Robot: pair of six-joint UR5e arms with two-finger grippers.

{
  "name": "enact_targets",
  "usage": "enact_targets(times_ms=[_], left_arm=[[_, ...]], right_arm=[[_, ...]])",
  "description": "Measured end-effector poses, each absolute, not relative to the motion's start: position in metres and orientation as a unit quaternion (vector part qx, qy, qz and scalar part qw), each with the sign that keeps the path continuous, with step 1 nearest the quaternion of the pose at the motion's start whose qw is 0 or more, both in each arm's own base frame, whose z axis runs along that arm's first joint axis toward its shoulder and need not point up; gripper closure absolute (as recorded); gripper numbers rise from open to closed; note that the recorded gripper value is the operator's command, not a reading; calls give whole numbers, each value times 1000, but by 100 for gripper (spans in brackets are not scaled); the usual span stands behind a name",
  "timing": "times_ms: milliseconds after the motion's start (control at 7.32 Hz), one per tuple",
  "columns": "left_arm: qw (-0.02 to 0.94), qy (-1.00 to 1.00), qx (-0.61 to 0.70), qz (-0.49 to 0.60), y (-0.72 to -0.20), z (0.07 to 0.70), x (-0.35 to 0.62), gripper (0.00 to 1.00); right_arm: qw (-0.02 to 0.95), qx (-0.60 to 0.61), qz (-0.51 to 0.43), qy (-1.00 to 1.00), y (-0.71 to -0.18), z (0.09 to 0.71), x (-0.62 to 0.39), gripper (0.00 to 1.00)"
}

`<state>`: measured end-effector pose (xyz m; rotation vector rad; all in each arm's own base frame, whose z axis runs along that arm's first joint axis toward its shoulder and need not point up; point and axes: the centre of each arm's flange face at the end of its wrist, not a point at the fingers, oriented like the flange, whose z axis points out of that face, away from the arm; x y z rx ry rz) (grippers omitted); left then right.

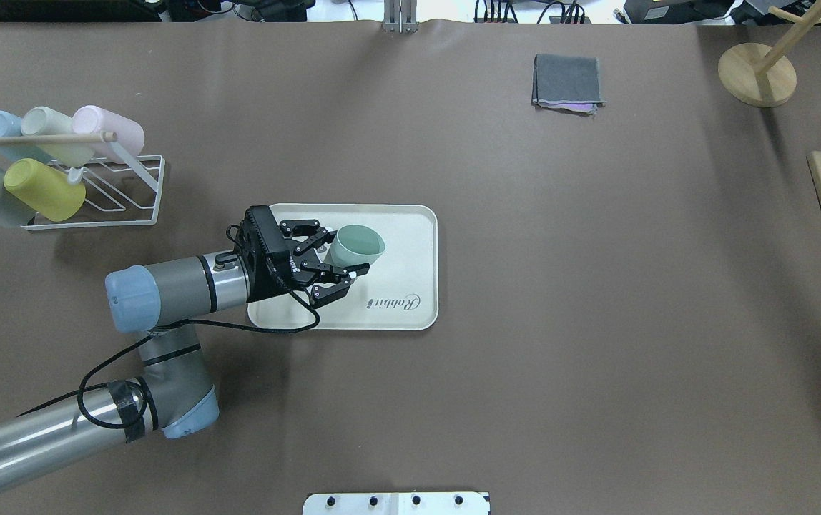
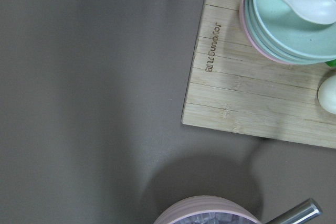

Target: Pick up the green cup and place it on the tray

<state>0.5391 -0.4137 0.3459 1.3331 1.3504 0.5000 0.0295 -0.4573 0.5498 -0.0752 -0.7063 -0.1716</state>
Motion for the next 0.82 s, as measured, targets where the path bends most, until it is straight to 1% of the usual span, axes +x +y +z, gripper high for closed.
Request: enact_targets(times_ms=[137,273,410,547,683,820], left_arm=[[559,572,562,213,-415,348,543,62],[560,571,561,213,-416,348,545,49],[561,571,560,214,-416,348,546,40],[561,571,560,214,-416,347,547,33],[561,571,560,214,-416,347,547,29],[561,571,560,214,-416,347,547,28]], right_arm=[[933,-44,-75,-350,-457,558,33,0],[931,-50,-64,-357,-457,566,39,0],[929,-54,-53,-361,-457,572,45,0],[929,-59,-44,-364,-457,579,51,0],[928,-64,-37,-365,-457,587,55,0],[928,-70,-32,-365,-457,594,58,0]])
